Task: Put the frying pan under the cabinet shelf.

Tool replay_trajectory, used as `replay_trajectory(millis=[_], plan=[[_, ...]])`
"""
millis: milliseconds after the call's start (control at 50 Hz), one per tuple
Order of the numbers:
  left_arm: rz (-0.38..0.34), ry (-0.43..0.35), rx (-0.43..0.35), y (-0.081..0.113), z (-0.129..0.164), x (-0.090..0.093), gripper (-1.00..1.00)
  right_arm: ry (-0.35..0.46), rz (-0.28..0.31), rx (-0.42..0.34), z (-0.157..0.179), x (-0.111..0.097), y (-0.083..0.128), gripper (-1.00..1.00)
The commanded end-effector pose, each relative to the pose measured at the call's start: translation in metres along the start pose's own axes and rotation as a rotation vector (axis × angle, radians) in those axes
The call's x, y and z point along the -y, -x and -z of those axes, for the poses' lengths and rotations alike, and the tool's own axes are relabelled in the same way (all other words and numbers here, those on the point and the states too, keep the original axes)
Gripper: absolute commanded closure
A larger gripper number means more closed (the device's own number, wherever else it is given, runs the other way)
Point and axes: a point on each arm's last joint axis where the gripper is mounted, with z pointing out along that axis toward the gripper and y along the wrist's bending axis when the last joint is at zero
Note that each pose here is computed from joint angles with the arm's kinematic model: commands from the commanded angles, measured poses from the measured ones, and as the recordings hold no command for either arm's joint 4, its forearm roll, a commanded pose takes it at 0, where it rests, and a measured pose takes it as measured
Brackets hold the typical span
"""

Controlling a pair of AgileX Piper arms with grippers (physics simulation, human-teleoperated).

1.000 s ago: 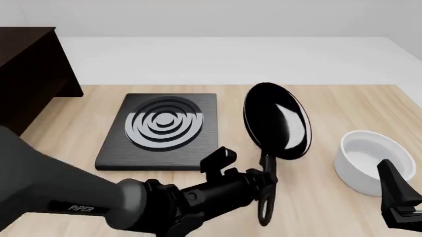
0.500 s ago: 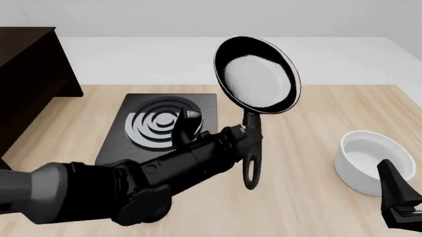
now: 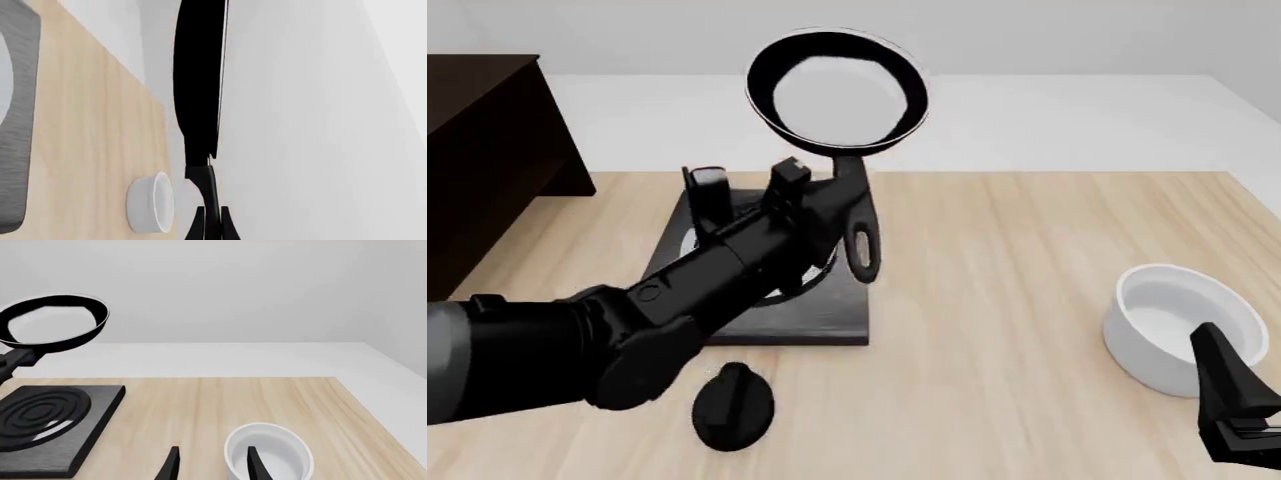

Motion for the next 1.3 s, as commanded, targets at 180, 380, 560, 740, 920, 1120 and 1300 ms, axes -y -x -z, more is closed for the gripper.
replay_trajectory(millis=[180, 380, 560, 740, 920, 1120, 1300], plan=[[0.088, -0.034, 0.176, 0.052, 0.021, -0.002, 1.00, 0.000, 0.000, 0.000, 0.000, 0.000, 0.000, -1.00], [0.154, -0.026, 0.255, 0.069, 0.043, -0.015, 1.00, 0.000, 0.000, 0.000, 0.000, 0.000, 0.000, -1.00], [0.181, -0.007, 0.320, 0.081, 0.060, -0.021, 1.00, 0.000, 0.000, 0.000, 0.000, 0.000, 0.000, -1.00], [0.254, -0.015, 0.414, 0.095, 0.081, -0.037, 1.00, 0.000, 0.000, 0.000, 0.000, 0.000, 0.000, -1.00], [0.317, -0.041, 0.466, 0.099, 0.094, -0.057, 1.00, 0.000, 0.000, 0.000, 0.000, 0.000, 0.000, -1.00], [0.350, -0.008, 0.522, 0.100, 0.116, -0.066, 1.00, 0.000, 0.000, 0.000, 0.000, 0.000, 0.000, -1.00], [0.373, 0.027, 0.558, 0.093, 0.140, -0.072, 1.00, 0.000, 0.000, 0.000, 0.000, 0.000, 0.000, -1.00]])
